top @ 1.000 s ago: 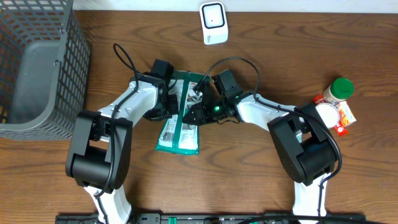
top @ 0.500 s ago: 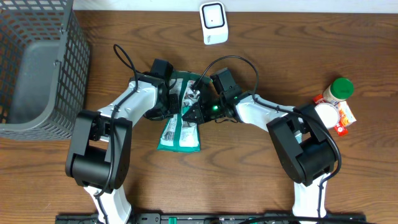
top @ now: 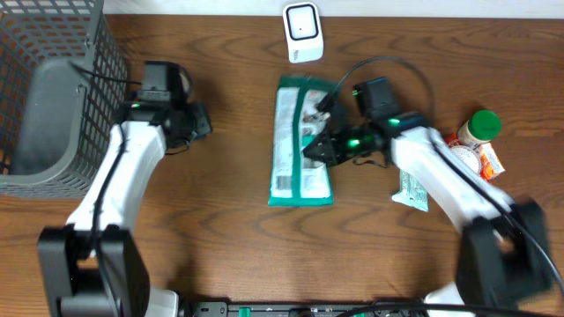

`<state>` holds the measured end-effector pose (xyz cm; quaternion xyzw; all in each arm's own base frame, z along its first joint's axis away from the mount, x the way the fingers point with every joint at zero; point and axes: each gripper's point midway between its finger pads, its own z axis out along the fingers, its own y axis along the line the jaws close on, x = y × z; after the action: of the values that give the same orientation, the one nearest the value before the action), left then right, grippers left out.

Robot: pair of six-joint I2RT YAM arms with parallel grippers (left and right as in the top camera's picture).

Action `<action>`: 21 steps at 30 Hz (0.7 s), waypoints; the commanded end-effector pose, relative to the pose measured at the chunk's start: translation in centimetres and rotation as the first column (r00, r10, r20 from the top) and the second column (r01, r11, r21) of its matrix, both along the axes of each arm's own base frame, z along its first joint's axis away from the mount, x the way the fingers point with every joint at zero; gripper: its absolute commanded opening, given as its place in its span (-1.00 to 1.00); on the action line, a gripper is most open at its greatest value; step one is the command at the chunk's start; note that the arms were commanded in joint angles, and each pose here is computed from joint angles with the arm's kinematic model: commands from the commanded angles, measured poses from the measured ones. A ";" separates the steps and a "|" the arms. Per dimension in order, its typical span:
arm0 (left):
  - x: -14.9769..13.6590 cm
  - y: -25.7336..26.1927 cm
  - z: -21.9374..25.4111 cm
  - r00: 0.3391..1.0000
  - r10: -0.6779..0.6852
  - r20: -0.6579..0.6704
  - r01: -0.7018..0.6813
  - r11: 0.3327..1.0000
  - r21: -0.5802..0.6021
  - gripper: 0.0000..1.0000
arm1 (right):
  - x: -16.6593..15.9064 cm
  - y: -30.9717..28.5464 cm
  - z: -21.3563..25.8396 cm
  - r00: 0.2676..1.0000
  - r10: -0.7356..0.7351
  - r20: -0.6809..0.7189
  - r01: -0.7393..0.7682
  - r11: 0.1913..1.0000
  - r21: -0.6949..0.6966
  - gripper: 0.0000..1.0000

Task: Scan the item barcode
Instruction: 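Grasp the glove package with both grippers and lift it toward the scanner, then hold the green glove package barcode against the white scanner, right gripper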

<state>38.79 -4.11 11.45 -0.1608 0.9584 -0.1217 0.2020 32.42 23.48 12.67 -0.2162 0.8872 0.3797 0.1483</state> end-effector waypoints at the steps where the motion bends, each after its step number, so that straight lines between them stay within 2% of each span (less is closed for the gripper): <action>1: 0.4 0.1 3.6 0.995 -0.022 0.101 0.022 1.000 0.006 -0.75 | 0.9 -2.9 4.1 0.971 -0.032 0.238 0.067 0.988 -0.140 -0.98; 5: 0.3 0.3 6.3 0.982 -0.043 0.182 0.039 0.999 0.026 -0.58 | 0.3 -5.7 9.7 0.912 -0.076 0.403 0.175 0.961 -0.214 -0.99; 9: 0.2 1.4 8.5 0.969 -0.013 0.246 0.004 0.999 0.040 -0.56 | -0.8 -8.8 14.9 0.862 -0.080 0.500 0.261 0.917 -0.303 -0.99; 13: 1.1 2.4 11.1 0.937 0.008 0.350 -0.024 0.999 0.040 -0.16 | -1.1 -11.5 19.3 0.822 -0.104 0.559 0.370 0.845 -0.387 -0.98; 16: 1.8 3.0 12.2 0.917 0.022 0.398 -0.041 0.998 0.039 0.03 | -0.5 -12.6 21.9 0.790 -0.119 0.601 0.432 0.803 -0.410 -0.98; 17: 1.9 3.2 12.3 0.914 0.026 0.404 -0.045 0.998 0.039 0.21 | -0.1 -12.9 22.7 0.778 -0.120 0.617 0.451 0.790 -0.416 -0.98; 19: 1.9 3.5 12.3 0.914 0.033 0.404 -0.054 0.998 0.039 0.34 | 0.7 -13.3 24.0 0.752 -0.124 0.647 0.491 0.760 -0.426 -0.98; 20: 1.8 3.7 12.2 0.916 0.036 0.400 -0.057 0.998 0.039 0.49 | 1.3 -13.4 24.6 0.735 -0.095 0.671 0.504 0.739 -0.448 -0.98; 21: 1.8 3.6 12.1 0.917 0.036 0.397 -0.056 0.998 0.039 0.54 | 1.5 -13.3 24.8 0.728 -0.065 0.682 0.502 0.728 -0.466 -0.98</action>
<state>40.41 -1.04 22.35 -0.1493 0.9018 -0.1292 0.3845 32.20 11.20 36.67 -0.2063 0.8906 0.0256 0.4044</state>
